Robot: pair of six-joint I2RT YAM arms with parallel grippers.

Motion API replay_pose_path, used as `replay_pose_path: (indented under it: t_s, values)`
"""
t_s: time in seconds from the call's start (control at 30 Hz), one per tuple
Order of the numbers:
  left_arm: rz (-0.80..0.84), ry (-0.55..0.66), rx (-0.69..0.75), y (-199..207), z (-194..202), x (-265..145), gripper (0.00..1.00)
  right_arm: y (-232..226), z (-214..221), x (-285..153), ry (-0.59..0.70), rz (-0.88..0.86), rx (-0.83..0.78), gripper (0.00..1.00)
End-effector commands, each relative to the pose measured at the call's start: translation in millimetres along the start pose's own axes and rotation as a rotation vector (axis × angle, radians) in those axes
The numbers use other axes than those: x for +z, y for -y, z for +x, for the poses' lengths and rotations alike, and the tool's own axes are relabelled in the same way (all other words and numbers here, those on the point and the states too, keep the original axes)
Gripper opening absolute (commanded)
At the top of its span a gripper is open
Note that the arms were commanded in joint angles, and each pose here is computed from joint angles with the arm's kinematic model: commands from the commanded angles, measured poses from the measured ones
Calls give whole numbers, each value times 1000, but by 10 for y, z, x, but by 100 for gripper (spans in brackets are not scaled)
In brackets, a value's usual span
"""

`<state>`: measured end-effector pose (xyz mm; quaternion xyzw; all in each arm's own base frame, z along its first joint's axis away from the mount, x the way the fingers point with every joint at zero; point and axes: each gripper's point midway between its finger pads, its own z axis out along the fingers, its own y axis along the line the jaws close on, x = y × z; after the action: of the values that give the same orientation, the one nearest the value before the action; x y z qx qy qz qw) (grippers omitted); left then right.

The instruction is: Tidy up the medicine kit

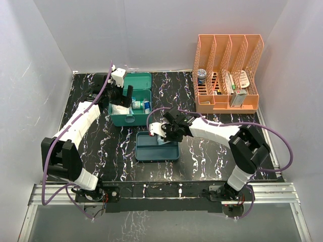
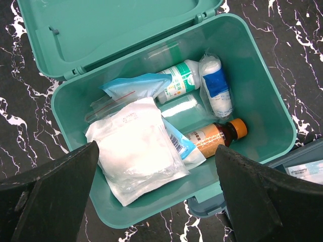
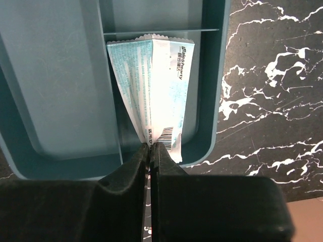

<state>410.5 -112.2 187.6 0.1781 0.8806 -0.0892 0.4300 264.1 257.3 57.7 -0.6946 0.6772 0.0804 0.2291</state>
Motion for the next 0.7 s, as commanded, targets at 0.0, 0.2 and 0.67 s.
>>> replay_pose_path:
  t_s: [0.0,0.2,0.67]
  values:
    - [12,28,-9,18,-62,-110,98,121,-75,93,40,26,-11,0]
    - [20,26,-10,30,-59,-106,98,205,-83,100,49,46,7,0]
    - [32,27,-5,39,-85,-82,98,306,-135,-70,92,120,15,43]
